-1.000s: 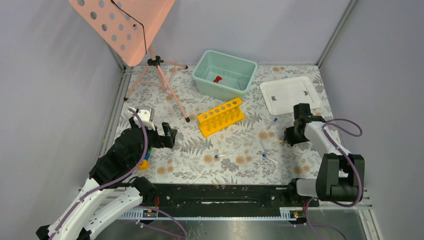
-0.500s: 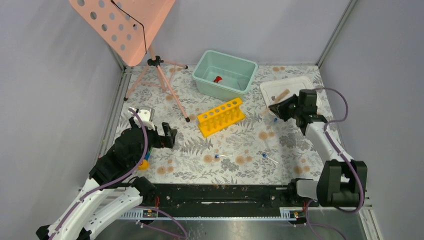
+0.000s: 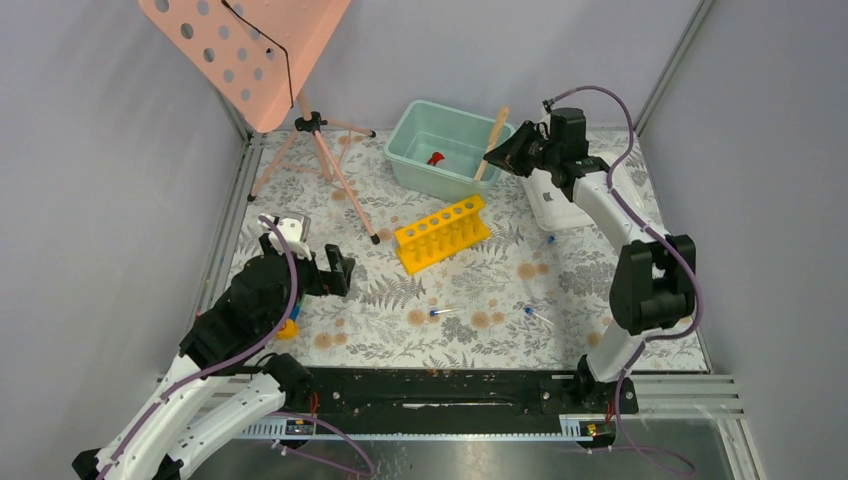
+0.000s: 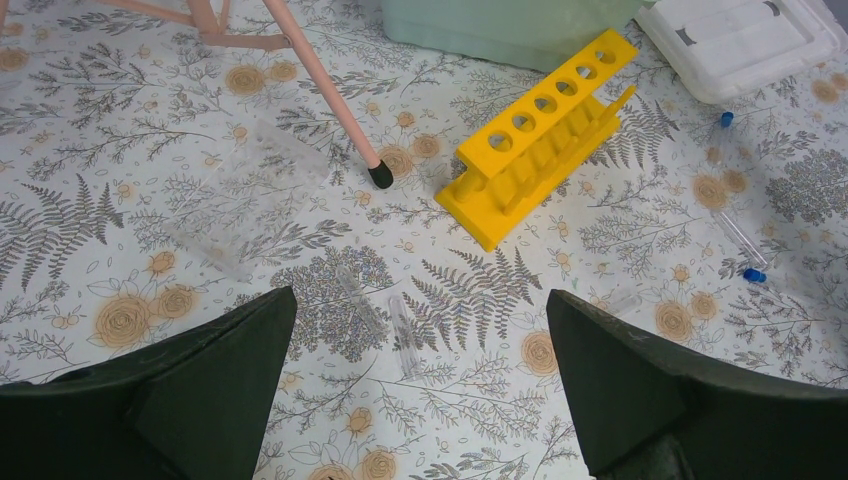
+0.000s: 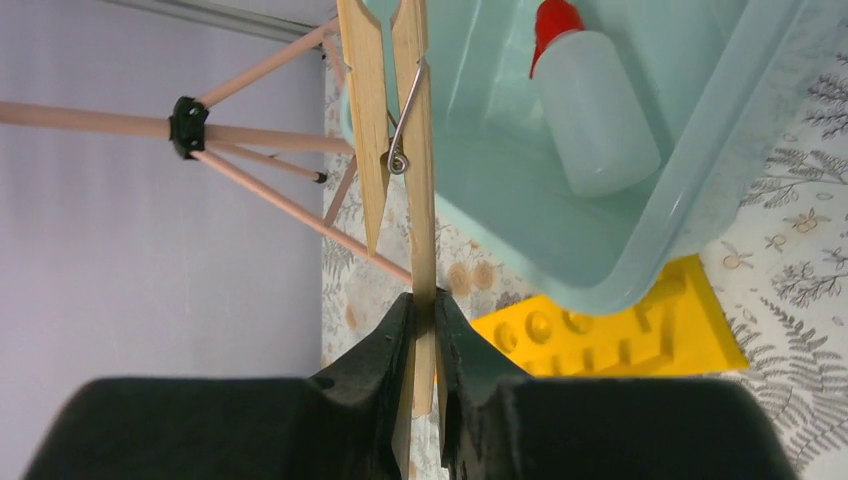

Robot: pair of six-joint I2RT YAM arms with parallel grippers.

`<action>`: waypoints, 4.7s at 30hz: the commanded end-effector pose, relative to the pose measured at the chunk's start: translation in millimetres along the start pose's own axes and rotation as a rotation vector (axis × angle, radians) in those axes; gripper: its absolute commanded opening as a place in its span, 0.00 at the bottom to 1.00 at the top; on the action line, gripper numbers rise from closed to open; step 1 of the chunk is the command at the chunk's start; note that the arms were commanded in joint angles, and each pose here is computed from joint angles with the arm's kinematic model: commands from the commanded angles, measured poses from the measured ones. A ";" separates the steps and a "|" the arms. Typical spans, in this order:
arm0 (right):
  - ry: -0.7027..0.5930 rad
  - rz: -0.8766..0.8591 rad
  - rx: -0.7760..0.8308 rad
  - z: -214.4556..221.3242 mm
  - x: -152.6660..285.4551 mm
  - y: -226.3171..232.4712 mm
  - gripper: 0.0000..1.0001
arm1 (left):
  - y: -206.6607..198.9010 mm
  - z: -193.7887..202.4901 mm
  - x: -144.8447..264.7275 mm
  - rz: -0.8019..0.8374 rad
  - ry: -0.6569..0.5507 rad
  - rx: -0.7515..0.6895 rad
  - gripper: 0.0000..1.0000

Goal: Organize the chemistry lab equipment

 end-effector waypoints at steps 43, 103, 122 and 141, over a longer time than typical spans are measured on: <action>0.101 0.527 0.152 162.9 173.2 -64.9 0.36 | 12.9 -10.6 0.6 -0.094 -0.052 0.019 0.99; 0.544 0.900 0.260 201.7 86.7 -175.4 0.35 | -1.7 -8.9 2.9 0.021 -0.060 0.017 0.99; 0.491 0.857 0.314 179.7 82.3 -160.6 0.18 | -6.2 -3.8 -0.5 0.046 -0.036 0.008 0.99; 0.167 0.052 -0.041 164.4 83.6 39.1 0.17 | -103.5 9.3 -9.2 0.468 0.233 0.220 0.87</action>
Point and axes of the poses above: each gripper's point midway between its finger pads, its own x axis back along the fingers, its own y axis along the line the jaws close on, z = x × y, the point moved 2 cm from there along x, back along the fingers, and after that the axes turned 10 degrees about x, right-handed, at the moved point
